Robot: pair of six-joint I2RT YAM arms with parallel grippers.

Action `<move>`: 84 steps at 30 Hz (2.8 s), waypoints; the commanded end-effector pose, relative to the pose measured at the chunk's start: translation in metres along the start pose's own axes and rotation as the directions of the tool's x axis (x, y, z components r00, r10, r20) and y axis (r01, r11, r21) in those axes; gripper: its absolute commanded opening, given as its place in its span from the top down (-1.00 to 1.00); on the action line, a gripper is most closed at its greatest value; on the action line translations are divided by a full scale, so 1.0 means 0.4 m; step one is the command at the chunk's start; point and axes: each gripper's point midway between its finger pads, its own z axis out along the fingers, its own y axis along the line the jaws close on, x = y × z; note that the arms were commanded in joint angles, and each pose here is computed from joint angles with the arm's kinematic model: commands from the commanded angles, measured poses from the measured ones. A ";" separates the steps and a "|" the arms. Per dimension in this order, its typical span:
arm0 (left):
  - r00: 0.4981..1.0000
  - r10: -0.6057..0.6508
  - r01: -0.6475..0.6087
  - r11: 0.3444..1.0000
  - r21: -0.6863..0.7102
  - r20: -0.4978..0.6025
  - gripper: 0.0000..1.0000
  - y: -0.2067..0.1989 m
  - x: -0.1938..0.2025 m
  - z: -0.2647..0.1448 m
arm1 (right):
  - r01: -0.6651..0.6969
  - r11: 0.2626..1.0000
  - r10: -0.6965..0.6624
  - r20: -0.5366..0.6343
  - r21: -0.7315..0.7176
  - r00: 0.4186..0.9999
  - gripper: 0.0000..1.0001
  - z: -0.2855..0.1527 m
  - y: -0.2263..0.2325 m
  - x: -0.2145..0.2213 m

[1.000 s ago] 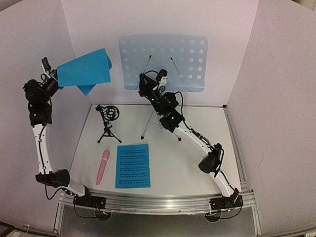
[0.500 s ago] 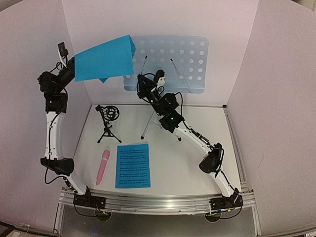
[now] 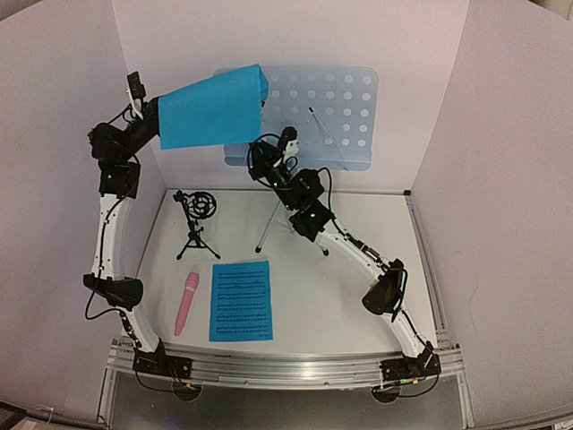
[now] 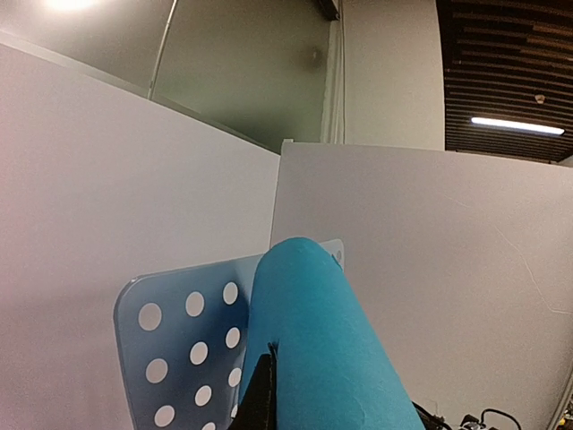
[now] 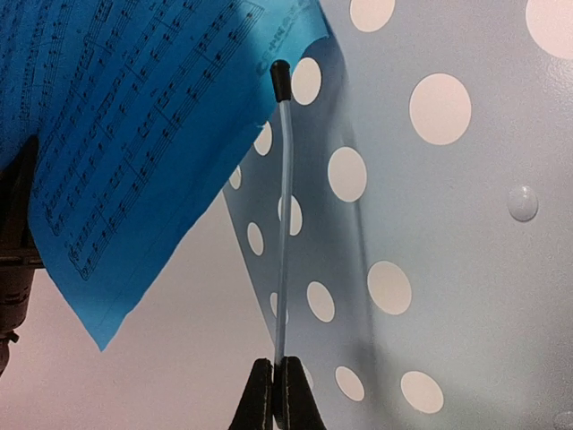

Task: Set up the instrument practice props

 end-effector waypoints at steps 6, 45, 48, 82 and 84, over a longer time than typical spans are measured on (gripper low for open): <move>0.995 0.103 -0.103 0.994 0.032 -0.011 1.00 -0.014 0.029 0.042 | -0.009 0.994 0.015 0.054 -0.110 0.998 1.00 -0.019 0.123 -0.120; 0.916 0.251 -0.260 0.966 0.016 -0.313 1.00 0.126 0.311 0.070 | 0.063 0.992 -0.066 -0.022 -0.105 0.998 1.00 -0.029 0.139 -0.093; 0.890 0.345 -0.350 0.936 0.039 -0.297 1.00 0.112 0.305 0.082 | 0.060 0.996 -0.061 -0.017 -0.071 0.998 1.00 -0.028 0.126 -0.092; 0.805 0.523 -0.529 0.847 0.060 -0.280 1.00 0.126 0.344 0.124 | 0.070 0.997 -0.070 0.000 -0.020 0.998 1.00 -0.029 0.117 -0.088; 0.801 0.531 -0.538 0.841 0.057 -0.276 1.00 0.129 0.342 0.126 | 0.072 0.997 -0.072 0.000 -0.022 0.997 1.00 -0.029 0.119 -0.090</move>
